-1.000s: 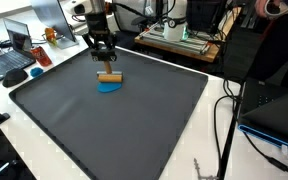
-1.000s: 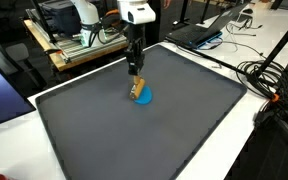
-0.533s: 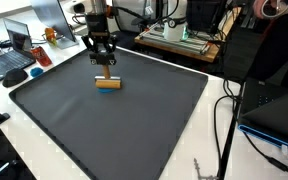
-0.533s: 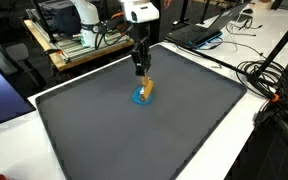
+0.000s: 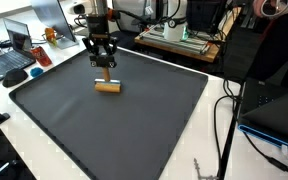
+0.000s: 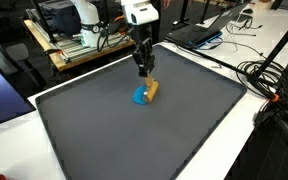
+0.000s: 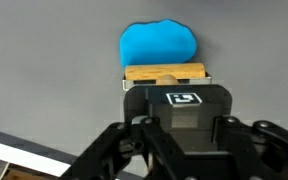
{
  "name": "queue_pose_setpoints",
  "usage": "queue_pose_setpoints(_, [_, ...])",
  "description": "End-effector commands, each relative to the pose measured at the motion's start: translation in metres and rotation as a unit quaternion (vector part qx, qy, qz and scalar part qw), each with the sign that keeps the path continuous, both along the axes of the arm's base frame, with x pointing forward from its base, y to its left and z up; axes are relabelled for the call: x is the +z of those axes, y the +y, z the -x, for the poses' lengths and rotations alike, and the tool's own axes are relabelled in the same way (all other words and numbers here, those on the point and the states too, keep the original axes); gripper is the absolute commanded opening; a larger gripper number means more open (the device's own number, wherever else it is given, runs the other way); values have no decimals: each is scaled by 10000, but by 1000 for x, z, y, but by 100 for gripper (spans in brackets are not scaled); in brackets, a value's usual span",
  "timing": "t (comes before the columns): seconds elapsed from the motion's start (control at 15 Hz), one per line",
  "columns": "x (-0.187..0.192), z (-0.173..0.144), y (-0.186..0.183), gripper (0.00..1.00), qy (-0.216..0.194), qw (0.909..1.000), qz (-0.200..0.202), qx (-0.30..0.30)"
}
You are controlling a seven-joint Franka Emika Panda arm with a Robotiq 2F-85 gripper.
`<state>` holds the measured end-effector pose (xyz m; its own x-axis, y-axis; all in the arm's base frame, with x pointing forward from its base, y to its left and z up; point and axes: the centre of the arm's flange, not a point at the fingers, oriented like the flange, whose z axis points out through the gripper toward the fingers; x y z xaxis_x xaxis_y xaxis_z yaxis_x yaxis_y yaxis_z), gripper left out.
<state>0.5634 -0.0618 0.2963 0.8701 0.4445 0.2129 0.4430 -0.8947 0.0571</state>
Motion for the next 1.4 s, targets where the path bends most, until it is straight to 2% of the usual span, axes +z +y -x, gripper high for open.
queue_pose_setpoints(0.0, [-16,13,-1,22,172,9998,59,55])
queue_pose_setpoints(0.53, [-15,25,-13,22,542,9974,307,359])
queue_pose_setpoints(1.33, [-18,34,-12,22,709,9911,673,905])
